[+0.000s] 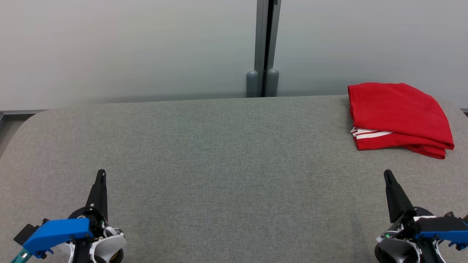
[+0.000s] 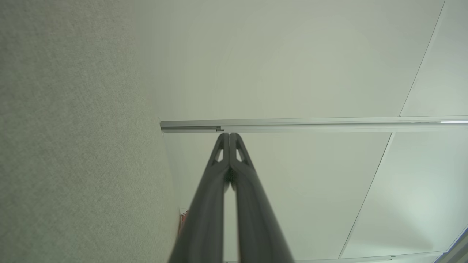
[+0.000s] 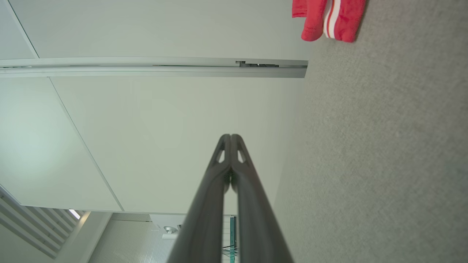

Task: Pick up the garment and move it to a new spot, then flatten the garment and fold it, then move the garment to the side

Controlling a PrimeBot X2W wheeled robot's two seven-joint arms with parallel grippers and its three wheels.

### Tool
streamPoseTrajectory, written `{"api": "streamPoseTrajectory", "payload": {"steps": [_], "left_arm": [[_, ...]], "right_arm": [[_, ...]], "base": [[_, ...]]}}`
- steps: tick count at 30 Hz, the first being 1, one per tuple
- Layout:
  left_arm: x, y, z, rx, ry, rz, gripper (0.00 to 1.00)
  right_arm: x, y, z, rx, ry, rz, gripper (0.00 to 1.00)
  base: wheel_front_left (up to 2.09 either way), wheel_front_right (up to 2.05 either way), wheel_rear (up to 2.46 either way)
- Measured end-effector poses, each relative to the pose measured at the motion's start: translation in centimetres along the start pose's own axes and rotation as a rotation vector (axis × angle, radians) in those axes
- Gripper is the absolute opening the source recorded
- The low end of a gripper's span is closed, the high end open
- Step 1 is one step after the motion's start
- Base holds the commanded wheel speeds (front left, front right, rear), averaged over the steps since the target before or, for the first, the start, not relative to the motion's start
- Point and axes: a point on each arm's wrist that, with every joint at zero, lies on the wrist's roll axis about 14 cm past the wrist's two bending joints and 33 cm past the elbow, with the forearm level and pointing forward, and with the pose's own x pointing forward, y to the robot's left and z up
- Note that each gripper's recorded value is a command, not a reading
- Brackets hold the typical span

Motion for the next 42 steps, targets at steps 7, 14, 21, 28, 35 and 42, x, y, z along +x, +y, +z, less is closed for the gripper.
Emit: {"api": "streamPoseTrajectory", "payload": {"steps": [7,14,21,28,35,42], "left_arm": [[0.00,-0.02,0.00,0.000,0.000,0.000,0.00],[-0.01,-0.02,0.00,0.000,0.000,0.000,0.00],[-0.01,-0.02,0.00,0.000,0.000,0.000,0.00],[-0.01,-0.02,0.00,0.000,0.000,0.000,0.00],[-0.01,-0.02,0.00,0.000,0.000,0.000,0.00],[-0.01,-0.02,0.00,0.000,0.000,0.000,0.00]], "right_arm": [[0.00,0.01,0.00,0.000,0.000,0.000,0.00],[-0.01,0.02,0.00,0.000,0.000,0.000,0.00],[-0.01,0.01,0.00,0.000,0.000,0.000,0.00],[0.00,0.02,0.00,0.000,0.000,0.000,0.00],[0.00,0.02,0.00,0.000,0.000,0.000,0.00],[0.00,0.02,0.00,0.000,0.000,0.000,0.00]], "base": [[0.00,0.00,0.00],[0.00,0.00,0.00],[0.00,0.00,0.00],[0.00,0.00,0.00],[0.00,0.00,0.00],[0.00,0.00,0.00]]}}
